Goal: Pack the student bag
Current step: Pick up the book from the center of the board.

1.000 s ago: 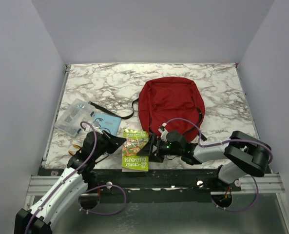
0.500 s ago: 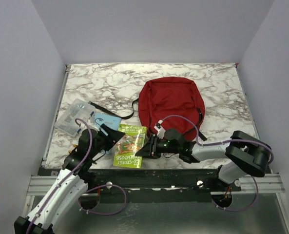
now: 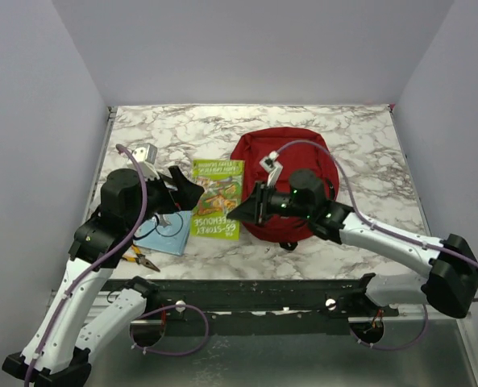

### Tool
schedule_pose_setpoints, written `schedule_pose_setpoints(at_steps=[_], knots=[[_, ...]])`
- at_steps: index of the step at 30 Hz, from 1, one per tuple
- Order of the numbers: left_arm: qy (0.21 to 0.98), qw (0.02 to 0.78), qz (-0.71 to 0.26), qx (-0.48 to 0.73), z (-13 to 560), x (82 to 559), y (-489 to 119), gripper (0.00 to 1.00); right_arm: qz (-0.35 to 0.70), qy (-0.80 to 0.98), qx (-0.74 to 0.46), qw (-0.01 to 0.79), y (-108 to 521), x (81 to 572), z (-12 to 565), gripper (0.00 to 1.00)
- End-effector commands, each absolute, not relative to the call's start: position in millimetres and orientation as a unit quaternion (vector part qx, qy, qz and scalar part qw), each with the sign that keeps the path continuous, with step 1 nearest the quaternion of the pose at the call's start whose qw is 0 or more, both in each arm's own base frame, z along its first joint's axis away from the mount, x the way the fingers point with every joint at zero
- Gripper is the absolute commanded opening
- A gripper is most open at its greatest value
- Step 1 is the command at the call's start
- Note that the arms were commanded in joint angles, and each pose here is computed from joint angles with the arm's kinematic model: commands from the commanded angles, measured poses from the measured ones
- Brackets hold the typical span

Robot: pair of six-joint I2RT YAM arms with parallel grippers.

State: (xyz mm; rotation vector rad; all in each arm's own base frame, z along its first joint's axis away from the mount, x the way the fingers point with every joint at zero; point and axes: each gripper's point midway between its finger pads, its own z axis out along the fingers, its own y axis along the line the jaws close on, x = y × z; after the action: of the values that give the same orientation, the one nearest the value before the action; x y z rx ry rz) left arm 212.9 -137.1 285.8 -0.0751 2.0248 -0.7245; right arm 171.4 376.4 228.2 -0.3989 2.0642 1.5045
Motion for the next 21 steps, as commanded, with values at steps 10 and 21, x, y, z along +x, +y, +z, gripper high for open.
schedule_pose_setpoints(at_steps=[10,21], knots=[[0.730,0.414,-0.525,0.145,372,204,-209,0.98,0.630,0.639,-0.310,0.314,312,147,340,0.00],[0.642,0.358,-0.658,0.161,388,153,-221,0.98,0.667,0.563,-0.367,0.321,300,116,413,0.00]])
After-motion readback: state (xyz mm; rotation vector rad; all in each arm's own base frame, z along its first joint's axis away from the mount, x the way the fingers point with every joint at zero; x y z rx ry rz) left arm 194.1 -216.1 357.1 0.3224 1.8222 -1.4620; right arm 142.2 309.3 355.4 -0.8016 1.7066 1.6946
